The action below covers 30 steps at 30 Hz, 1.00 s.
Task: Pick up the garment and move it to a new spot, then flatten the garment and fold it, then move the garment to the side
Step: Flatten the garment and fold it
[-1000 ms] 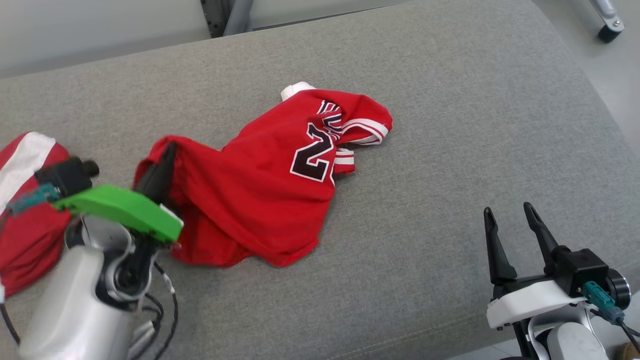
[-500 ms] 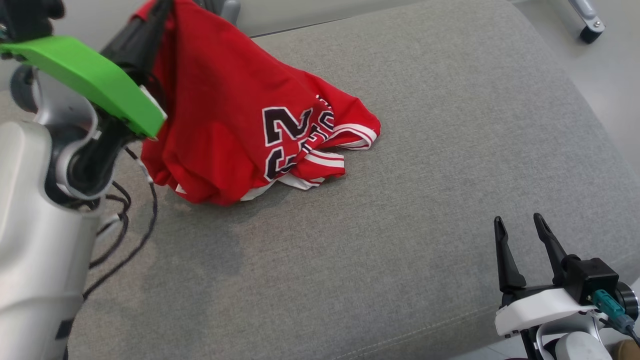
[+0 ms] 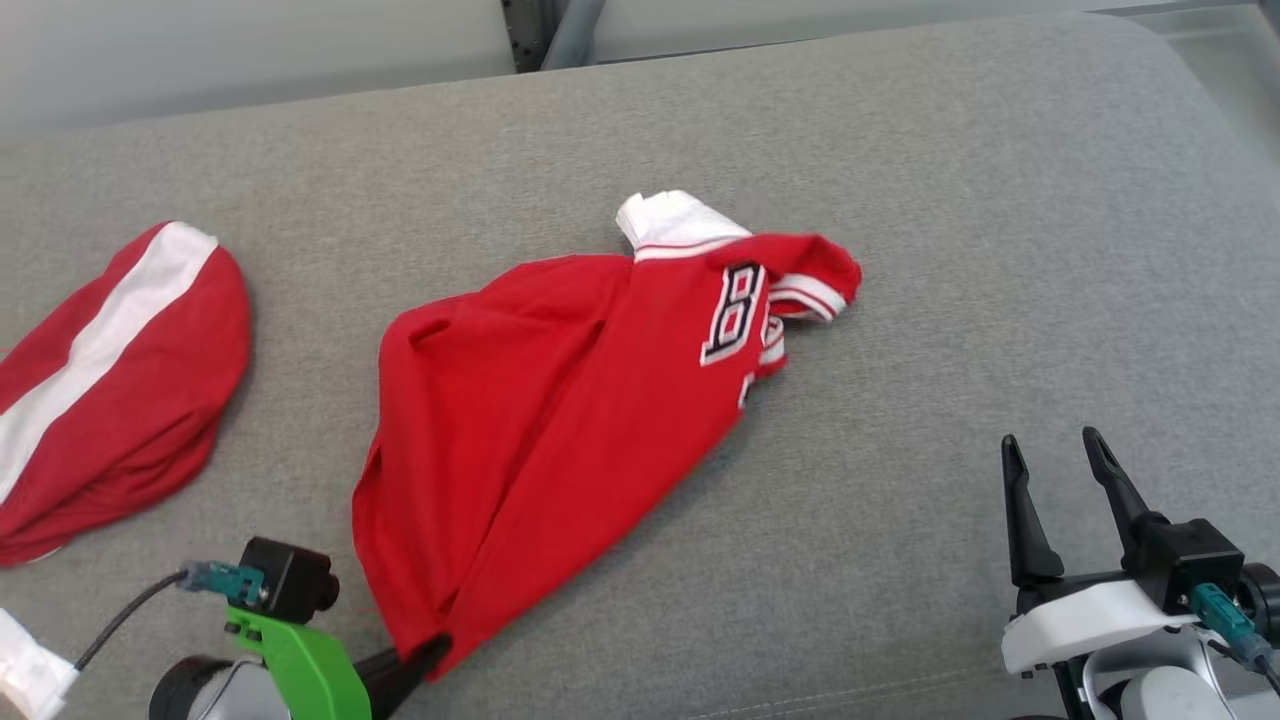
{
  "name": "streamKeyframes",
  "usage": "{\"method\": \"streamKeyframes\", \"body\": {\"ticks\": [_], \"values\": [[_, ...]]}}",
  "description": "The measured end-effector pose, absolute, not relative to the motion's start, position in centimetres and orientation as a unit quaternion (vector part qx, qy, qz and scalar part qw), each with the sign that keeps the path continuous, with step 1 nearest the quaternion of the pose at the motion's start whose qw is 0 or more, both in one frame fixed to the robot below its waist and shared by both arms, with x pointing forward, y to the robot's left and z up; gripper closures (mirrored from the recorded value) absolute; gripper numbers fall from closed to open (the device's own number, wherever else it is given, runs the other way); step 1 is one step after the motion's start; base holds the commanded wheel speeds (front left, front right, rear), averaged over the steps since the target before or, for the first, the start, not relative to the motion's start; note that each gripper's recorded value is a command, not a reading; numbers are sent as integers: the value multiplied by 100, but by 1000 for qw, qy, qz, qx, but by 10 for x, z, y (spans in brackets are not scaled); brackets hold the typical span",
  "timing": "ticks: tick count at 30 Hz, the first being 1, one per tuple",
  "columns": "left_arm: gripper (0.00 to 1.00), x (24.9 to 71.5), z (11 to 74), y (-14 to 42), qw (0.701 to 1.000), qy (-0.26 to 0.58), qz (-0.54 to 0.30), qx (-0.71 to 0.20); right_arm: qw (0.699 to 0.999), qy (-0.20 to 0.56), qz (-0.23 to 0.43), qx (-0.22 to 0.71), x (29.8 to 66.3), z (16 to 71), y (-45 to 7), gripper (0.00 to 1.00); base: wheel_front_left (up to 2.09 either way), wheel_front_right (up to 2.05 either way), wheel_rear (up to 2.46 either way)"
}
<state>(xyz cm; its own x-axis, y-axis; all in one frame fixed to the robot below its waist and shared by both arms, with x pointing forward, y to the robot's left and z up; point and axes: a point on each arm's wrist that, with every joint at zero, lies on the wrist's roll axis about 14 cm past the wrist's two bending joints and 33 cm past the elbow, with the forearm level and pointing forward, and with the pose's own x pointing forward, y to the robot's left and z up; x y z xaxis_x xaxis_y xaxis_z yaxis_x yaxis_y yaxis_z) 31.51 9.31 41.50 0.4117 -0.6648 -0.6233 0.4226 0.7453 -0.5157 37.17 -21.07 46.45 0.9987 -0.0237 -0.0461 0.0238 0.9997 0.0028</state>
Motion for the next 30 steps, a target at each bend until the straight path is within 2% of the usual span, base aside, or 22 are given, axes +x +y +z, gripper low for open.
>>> {"method": "streamKeyframes", "body": {"ticks": [7,11,12,14,23,30], "values": [[100,309,370,142,857,444,-211,-154,999,26,43,0,395,459,-175,0,0,0,0],[100,318,369,146,867,426,-191,-173,998,27,57,2,400,457,-166,0,0,0,0],[80,319,369,144,868,421,-189,-183,998,28,60,2,401,456,-163,0,0,0,0],[0,319,370,143,869,416,-189,-188,998,28,63,3,401,457,-161,0,0,0,0],[0,332,392,154,887,372,-179,-206,999,26,34,8,389,460,-180,0,0,0,0],[0,373,434,189,938,286,-131,-147,1000,22,13,11,382,463,-194,0,0,0,0]]}}
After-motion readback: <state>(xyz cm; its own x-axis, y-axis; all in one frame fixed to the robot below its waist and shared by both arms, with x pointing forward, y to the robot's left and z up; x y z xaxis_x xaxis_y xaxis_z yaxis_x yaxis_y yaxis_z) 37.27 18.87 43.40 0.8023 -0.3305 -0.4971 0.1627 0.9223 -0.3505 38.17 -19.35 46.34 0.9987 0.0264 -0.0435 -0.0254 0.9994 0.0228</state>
